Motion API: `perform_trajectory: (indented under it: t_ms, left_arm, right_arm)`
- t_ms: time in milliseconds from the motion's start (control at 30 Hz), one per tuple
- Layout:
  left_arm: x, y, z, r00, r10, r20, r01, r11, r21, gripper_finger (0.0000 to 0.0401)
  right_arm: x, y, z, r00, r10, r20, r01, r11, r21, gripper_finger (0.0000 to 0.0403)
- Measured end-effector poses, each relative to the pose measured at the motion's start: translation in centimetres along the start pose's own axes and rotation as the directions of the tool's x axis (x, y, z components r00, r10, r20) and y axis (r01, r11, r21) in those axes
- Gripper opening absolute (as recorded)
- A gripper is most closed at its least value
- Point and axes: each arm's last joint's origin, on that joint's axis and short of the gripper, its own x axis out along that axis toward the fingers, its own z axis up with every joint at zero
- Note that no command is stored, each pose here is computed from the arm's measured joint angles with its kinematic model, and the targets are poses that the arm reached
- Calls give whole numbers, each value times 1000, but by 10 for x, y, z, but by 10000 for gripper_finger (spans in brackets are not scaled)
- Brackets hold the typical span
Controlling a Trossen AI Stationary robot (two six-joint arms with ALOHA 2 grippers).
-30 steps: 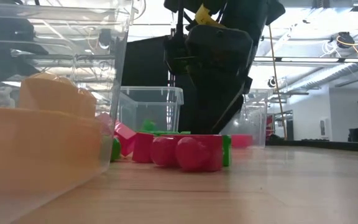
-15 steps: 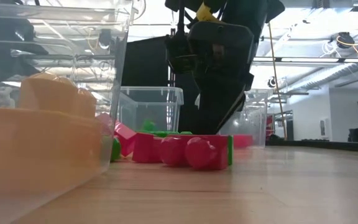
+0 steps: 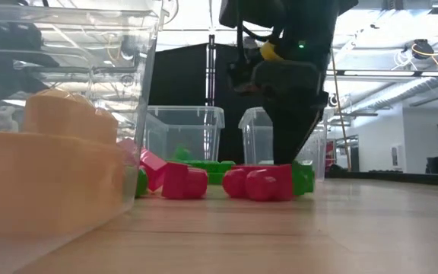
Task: Sort blocks
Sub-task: Put the green game piece into the top left transparent bin
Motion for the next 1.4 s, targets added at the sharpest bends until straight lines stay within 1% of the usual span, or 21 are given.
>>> perform_trajectory:
  t_ms: [67,133,267,467,600,733,867,967,1133,1267,1333,1400]
  left_arm:
    - [0,0,0,1000,0,0,0,1000,0,210]
    - [0,0,0,1000,0,0,0,1000,0,210]
    - [0,0,0,1000,0,0,0,1000,0,210]
    - [0,0,0,1000,-1,1,1,1000,16,210]
    - [0,0,0,1000,-3,3,3,1000,16,210]
    - [0,0,0,1000,-3,3,3,1000,17,210]
    - [0,0,0,1000,-3,3,3,1000,17,210]
    - [0,0,0,1000,-3,3,3,1000,17,210]
    - [0,0,0,1000,-3,3,3,1000,16,210]
    - [0,0,0,1000,-3,3,3,1000,16,210]
    - [0,0,0,1000,-2,3,2,1000,16,210]
    - [0,0,0,1000,-3,3,3,1000,15,210]
  right_arm:
    - [-4,-3,-2,999,-46,4,46,999,23,45]
    - [-13,-6,-3,997,-71,21,70,997,38,45]
    - [-38,-13,-4,991,-97,89,91,994,66,45]
    - [-79,-24,-2,965,-107,241,79,989,124,45]
    - [-108,-38,2,914,-147,377,85,981,176,45]
    - [-136,-56,13,840,-155,521,54,977,204,45]
    - [-153,-75,32,759,-144,635,17,979,202,45]
    - [-161,-90,49,691,-142,709,-9,979,204,45]
    - [-162,-117,78,607,-86,790,-87,981,173,45]
    - [-151,-138,96,589,-49,807,-123,981,150,45]
    - [-142,-148,105,591,-18,807,-151,979,133,45]
    - [-131,-157,111,609,8,793,-176,976,125,45]
